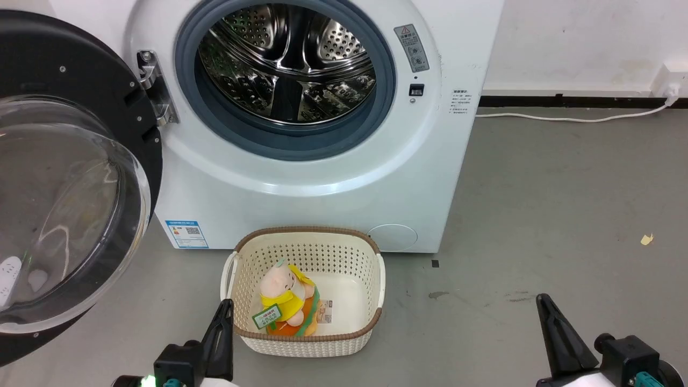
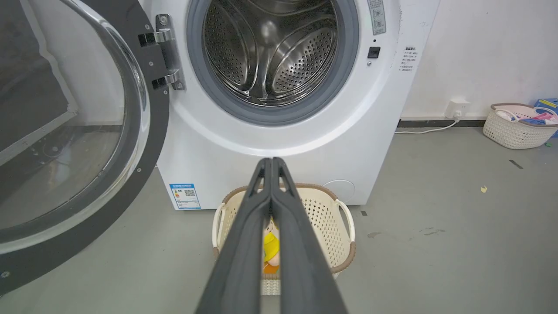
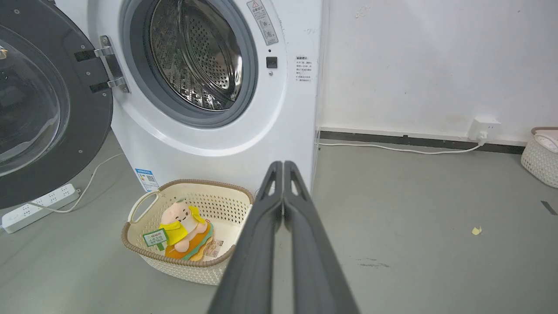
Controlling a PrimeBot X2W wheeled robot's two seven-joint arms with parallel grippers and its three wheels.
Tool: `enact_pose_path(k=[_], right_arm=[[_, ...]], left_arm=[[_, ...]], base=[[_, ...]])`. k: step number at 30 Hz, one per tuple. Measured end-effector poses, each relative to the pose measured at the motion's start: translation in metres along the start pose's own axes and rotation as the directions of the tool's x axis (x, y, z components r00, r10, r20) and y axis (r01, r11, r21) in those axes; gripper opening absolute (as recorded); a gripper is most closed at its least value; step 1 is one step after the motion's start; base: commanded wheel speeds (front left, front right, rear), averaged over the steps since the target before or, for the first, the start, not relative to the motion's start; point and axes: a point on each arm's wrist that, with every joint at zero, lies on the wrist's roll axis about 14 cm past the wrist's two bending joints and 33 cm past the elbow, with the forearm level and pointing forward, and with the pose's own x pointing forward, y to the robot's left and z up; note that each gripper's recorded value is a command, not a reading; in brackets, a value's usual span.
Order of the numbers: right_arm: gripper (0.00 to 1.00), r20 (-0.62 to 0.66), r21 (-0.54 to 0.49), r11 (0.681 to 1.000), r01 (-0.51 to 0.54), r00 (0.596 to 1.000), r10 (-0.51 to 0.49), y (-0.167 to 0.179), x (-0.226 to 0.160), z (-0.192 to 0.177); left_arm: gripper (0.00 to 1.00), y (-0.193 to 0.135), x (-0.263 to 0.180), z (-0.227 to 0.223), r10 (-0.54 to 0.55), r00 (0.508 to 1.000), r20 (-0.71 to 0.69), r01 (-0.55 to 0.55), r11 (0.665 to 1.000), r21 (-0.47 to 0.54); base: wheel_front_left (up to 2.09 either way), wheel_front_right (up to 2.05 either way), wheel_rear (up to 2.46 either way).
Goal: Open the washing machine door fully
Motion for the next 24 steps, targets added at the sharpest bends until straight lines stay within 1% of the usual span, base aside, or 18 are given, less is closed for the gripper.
enact_pose_path(k=[24], right_arm=[[0.00, -0.026, -0.020, 1.000, -0.008, 1.000, 0.007, 0.0015, 0.0047, 0.0010]], left_arm=[[0.00, 0.0049, 0.0056, 0.0051, 0.014, 1.000, -0.011, -0.014, 1.000, 0.019]], base=[[0.00, 0.00, 0.00]])
